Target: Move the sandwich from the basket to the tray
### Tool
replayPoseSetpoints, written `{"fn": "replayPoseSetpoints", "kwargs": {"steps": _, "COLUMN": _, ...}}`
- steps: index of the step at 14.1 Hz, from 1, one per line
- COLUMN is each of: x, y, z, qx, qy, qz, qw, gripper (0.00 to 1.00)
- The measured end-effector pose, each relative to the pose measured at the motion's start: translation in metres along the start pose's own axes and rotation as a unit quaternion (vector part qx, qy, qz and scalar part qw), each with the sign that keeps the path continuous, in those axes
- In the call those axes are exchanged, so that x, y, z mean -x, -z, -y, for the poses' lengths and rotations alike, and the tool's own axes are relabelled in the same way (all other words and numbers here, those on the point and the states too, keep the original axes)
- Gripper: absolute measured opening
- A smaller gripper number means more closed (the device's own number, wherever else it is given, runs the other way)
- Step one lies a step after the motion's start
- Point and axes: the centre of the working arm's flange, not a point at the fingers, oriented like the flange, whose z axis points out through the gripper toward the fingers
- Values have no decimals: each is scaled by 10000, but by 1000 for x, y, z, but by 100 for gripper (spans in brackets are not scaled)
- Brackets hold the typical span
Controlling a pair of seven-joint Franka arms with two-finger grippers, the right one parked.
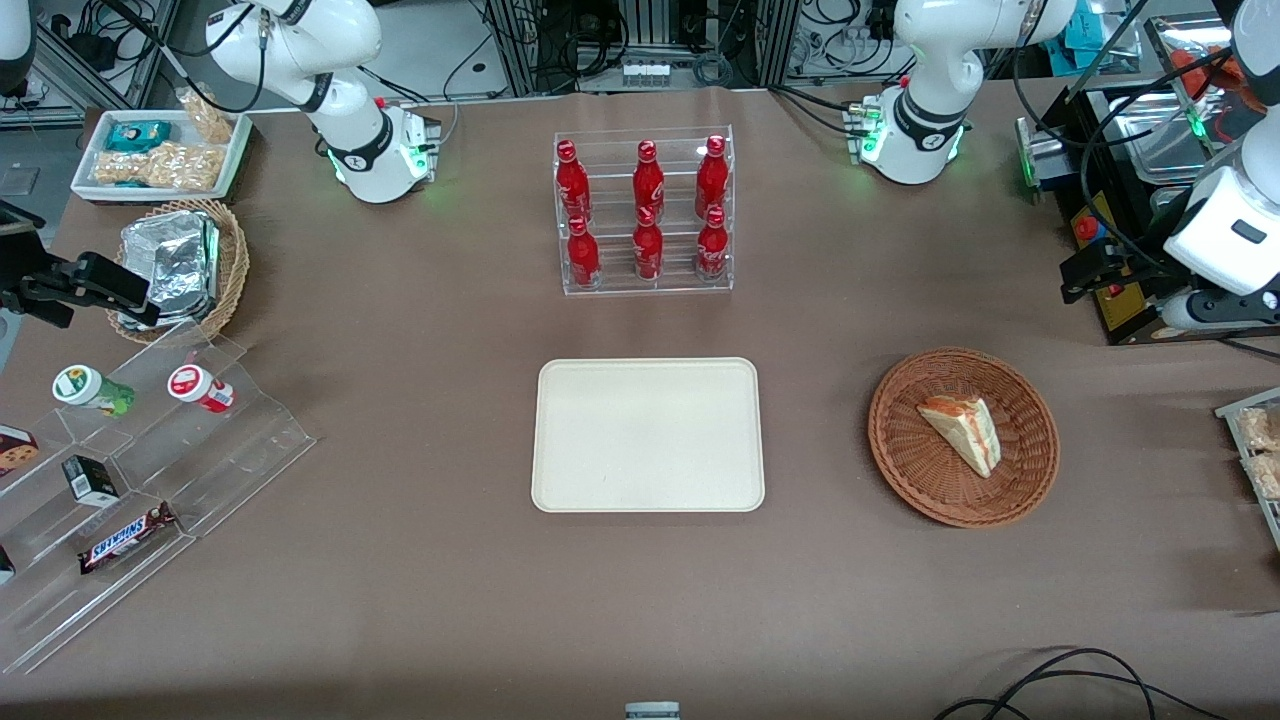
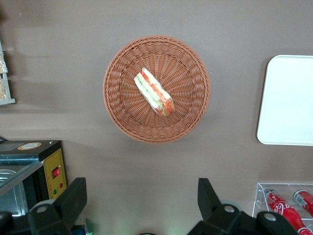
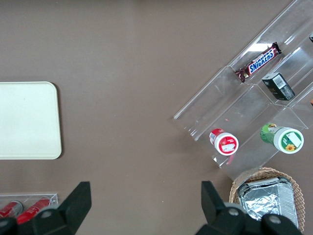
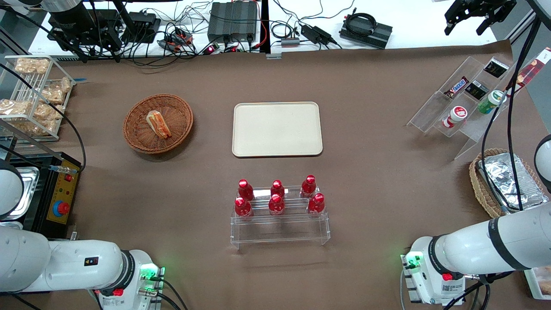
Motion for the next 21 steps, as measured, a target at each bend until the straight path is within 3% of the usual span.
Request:
{"fn": "replayPoseSetpoints", "kwargs": {"steps": 6, "x": -1, "y": -15, "z": -6, "qx": -25, "qy": -59, "qz": 303, "qw": 9995, "gripper": 100}}
{"fn": "replayPoseSetpoints", "kwargs": {"steps": 10, "x": -17, "y": -69, "z": -11, "qx": -52, "qy": -100, "qz": 803, "qw": 9967, "gripper": 100}}
{"fn": "replayPoseSetpoints", "kwargs": {"steps": 12, "x": -37, "y": -110, "z": -12, "qx": -38, "qy": -105, "qz": 933, "qw": 9956, "gripper": 100}}
{"fn": "replayPoseSetpoints", "kwargs": {"steps": 14, "x": -57, "y": -159, "z": -13, "qx": -7, "qy": -54, "qz": 846, "qw": 9964, "gripper": 100}}
{"fn": "replayPoseSetpoints", "kwargs": {"steps": 17, "x": -68, "y": -230, "z": -14, "qx": 40, "qy": 231, "qz": 540, "qw": 9983, "gripper": 100}}
{"fn": "replayPoseSetpoints", "kwargs": {"steps": 19, "x": -66, "y": -265, "z": -12, "qx": 63, "qy": 682, "qz": 346, "qw": 9971, "gripper": 100}}
{"fn": "replayPoseSetpoints", "kwargs": {"steps": 21, "x": -62, "y": -295, "z": -12, "qx": 108, "qy": 1461, "qz": 119, "qw": 9891, "gripper": 100}}
